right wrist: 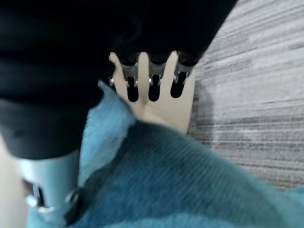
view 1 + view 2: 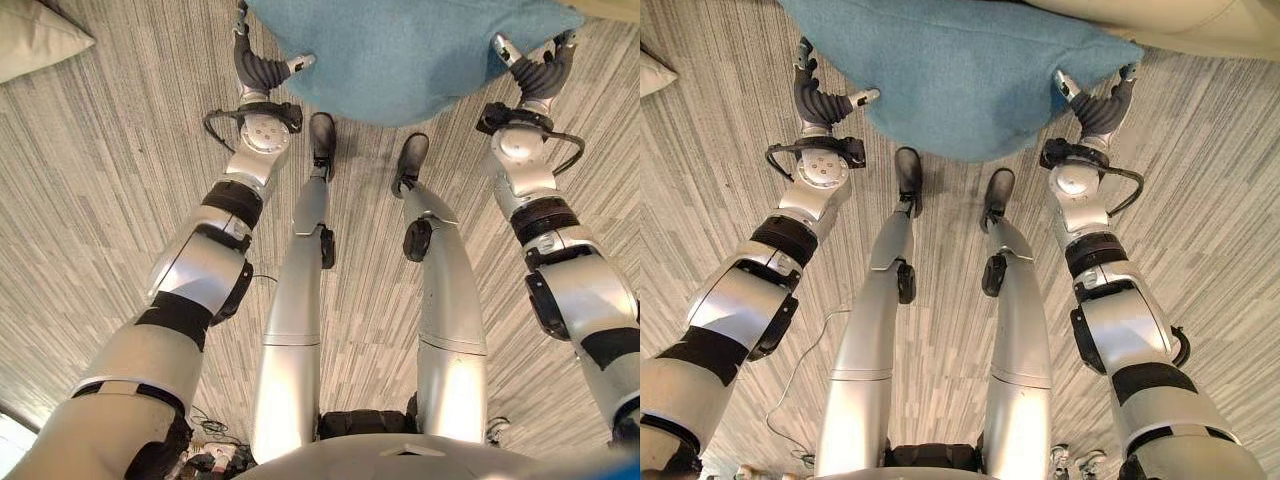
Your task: Pick up all the scattered cushions and arrange them neatly on the sofa.
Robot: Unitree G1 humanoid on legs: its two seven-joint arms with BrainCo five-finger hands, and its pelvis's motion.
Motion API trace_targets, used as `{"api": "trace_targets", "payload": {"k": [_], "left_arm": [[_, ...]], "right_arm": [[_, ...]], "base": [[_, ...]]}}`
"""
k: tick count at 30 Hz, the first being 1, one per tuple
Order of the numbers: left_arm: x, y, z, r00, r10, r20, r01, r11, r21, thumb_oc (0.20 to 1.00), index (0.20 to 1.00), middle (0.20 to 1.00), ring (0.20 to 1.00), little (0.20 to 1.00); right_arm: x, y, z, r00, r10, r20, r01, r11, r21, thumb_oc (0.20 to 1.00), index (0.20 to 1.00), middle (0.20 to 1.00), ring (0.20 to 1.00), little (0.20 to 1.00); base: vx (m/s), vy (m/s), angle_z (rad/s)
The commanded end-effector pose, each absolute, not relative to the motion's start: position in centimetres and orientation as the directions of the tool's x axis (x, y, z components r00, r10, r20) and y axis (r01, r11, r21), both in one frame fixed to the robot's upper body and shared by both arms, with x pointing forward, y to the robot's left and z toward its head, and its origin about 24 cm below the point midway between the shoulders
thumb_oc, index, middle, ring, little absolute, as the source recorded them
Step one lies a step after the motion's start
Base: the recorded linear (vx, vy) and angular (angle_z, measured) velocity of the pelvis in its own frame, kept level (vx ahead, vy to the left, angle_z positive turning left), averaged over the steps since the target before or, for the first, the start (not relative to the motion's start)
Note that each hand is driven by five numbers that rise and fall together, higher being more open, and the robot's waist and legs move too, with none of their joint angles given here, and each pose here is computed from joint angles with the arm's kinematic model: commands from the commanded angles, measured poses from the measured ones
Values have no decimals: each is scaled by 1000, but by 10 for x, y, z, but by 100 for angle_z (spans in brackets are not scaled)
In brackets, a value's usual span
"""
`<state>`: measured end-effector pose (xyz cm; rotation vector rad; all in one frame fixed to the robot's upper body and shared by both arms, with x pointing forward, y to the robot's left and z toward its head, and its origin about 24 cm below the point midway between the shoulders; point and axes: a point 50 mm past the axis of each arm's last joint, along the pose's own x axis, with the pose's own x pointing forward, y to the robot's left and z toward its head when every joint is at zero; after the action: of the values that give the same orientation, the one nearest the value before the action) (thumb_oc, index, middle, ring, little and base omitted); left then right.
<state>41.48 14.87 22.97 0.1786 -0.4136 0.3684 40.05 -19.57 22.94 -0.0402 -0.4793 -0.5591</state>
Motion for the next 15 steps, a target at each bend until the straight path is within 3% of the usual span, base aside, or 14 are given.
{"api": "trace_targets", "payload": {"k": [1,8,9,10,11,15], "left_arm": [[414,161,198,872,356,335,-409,907,102,1000,1000,1000,1000,1000],[412,120,267,840,230,492,-249,968,-27,1000,1000,1000,1000,1000],[410,114,272,836,211,507,-217,975,-49,1000,1000,1000,1000,1000],[407,108,279,823,188,536,-172,982,-81,300,300,300,300,300],[405,107,284,814,190,549,-155,982,-110,200,200,200,200,200],[395,112,292,774,189,605,-108,980,-167,200,200,200,200,200]], "right_arm": [[397,-185,193,802,-446,397,468,882,45,1000,1000,1000,1000,1000],[406,-125,240,837,-238,494,275,961,-3,1000,1000,1000,1000,1000],[405,-118,244,834,-209,510,259,966,-27,589,589,589,589,589],[402,-106,253,820,-158,551,233,970,-68,200,200,200,200,200],[401,-103,258,809,-146,570,229,970,-77,200,200,200,200,200],[391,-96,274,752,-92,652,204,974,-98,200,200,200,200,200]], "base": [[0,0,0],[0,16,-1],[0,0,0],[0,0,0],[0,0,0],[-5,6,-3]]}}
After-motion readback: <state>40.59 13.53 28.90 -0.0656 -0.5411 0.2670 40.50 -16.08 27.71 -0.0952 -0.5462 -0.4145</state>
